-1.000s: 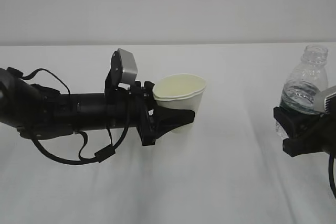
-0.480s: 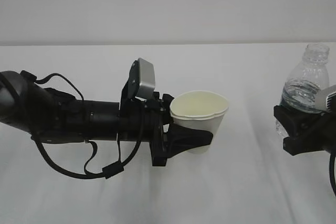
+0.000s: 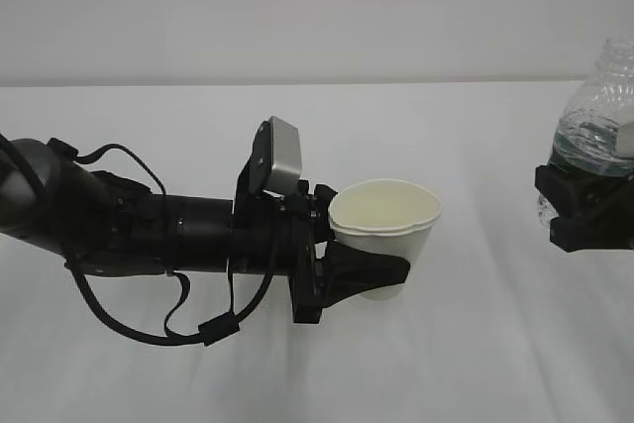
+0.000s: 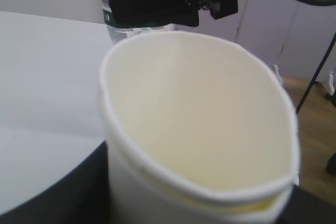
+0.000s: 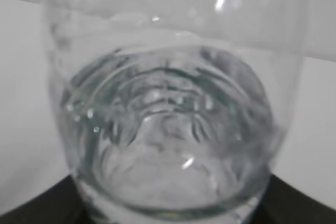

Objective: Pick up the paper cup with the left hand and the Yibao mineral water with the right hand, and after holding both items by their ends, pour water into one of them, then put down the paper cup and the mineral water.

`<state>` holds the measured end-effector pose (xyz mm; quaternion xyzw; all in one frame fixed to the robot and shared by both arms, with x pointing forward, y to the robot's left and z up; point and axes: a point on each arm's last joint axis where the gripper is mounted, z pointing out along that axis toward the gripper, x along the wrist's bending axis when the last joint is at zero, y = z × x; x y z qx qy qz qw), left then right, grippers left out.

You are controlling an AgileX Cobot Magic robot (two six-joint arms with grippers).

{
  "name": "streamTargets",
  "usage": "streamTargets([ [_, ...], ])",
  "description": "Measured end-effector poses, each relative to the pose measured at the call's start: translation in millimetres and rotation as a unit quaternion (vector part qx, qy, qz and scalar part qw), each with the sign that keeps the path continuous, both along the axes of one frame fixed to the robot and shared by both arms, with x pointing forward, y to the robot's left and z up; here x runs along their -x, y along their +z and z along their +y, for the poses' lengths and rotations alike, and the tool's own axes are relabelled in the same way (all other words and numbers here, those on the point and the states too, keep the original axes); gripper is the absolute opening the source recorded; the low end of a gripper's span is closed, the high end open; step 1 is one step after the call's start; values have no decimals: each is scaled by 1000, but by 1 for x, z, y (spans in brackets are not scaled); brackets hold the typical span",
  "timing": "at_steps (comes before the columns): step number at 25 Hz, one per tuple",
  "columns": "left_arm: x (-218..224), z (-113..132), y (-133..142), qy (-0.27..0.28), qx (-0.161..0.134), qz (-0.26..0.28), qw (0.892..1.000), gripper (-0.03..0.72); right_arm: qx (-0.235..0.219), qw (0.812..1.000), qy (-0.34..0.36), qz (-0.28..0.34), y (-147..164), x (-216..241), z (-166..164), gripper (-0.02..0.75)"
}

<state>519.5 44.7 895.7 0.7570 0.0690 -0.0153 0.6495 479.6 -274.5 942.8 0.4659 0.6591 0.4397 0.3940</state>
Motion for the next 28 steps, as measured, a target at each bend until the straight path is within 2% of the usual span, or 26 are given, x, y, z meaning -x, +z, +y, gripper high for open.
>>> streamTargets([
  [12,17,-19,-2,-34,0,0,999,437,11,1000,-18,2,29,15,-4,405],
  [18,8,-27,9,-40,12,-25,999,436,24,1000,-15,-10,42,21,-5,405],
  [22,-2,-34,10,-45,14,-41,998,436,45,999,-3,1,42,24,-4,405],
  [28,-9,-41,-5,-54,5,-17,998,436,79,997,17,13,42,25,-3,405],
])
